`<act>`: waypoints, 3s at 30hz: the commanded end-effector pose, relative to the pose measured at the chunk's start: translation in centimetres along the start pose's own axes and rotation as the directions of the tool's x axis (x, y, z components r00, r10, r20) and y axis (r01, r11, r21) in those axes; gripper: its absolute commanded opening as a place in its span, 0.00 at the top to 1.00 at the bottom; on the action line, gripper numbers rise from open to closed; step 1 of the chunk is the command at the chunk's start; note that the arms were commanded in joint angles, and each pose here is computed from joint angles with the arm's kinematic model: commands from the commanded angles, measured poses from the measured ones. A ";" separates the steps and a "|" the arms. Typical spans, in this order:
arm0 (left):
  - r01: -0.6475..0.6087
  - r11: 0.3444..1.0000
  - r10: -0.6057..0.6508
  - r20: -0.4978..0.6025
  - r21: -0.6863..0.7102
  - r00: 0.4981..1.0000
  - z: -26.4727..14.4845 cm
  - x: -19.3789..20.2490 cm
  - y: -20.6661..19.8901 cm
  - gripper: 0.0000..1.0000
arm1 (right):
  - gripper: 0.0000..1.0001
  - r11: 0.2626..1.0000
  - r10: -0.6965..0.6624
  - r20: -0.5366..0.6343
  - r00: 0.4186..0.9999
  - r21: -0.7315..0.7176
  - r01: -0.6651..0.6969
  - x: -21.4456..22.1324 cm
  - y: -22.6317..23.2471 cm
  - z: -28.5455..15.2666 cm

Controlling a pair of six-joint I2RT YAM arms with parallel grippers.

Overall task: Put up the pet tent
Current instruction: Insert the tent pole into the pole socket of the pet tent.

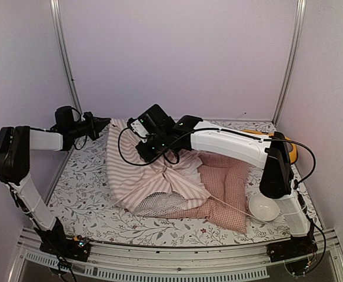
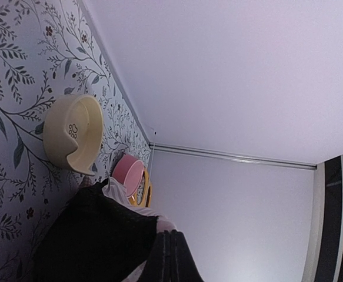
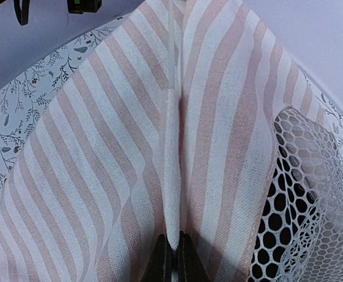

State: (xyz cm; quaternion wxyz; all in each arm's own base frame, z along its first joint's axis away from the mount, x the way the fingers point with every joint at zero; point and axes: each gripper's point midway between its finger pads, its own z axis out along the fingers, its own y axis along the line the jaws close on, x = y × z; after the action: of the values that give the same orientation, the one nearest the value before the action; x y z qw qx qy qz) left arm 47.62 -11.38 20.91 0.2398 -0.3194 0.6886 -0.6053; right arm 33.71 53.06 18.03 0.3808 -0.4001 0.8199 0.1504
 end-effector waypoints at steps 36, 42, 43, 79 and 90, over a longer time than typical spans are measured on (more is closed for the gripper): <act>-0.117 0.991 0.116 0.024 0.069 0.993 -1.7 -0.2 -3.4 1.00 | 1.00 0.997 0.071 0.010 0.997 -0.008 -0.071 -0.7 -0.7 -0.3; -0.132 0.990 0.131 0.021 0.054 0.991 -1.9 0.4 -3.1 1.00 | 1.00 0.996 0.085 0.030 0.996 -0.012 -0.085 -1.4 -0.7 -0.7; -0.132 0.990 0.131 0.019 0.051 0.991 -1.9 0.5 -2.9 1.00 | 1.00 0.996 0.088 0.037 0.995 -0.014 -0.088 -1.6 -0.7 -0.8; -0.317 0.946 0.316 -0.018 -0.061 0.948 -0.9 5.5 -0.9 1.00 | 1.00 0.983 0.181 0.111 0.977 -0.063 -0.175 -4.2 -1.1 -1.1; -0.385 0.920 0.383 -0.038 -0.070 0.923 -0.8 6.2 -1.4 0.96 | 1.00 0.981 0.189 0.117 0.975 -0.063 -0.182 -4.2 -1.1 -0.5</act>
State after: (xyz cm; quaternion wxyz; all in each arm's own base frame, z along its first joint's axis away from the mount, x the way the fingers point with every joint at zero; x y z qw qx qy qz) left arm 44.73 -13.40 22.48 0.3522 -0.2248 0.7462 -0.5183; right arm 34.12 53.39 19.19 0.3666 -0.3525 0.8367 0.2030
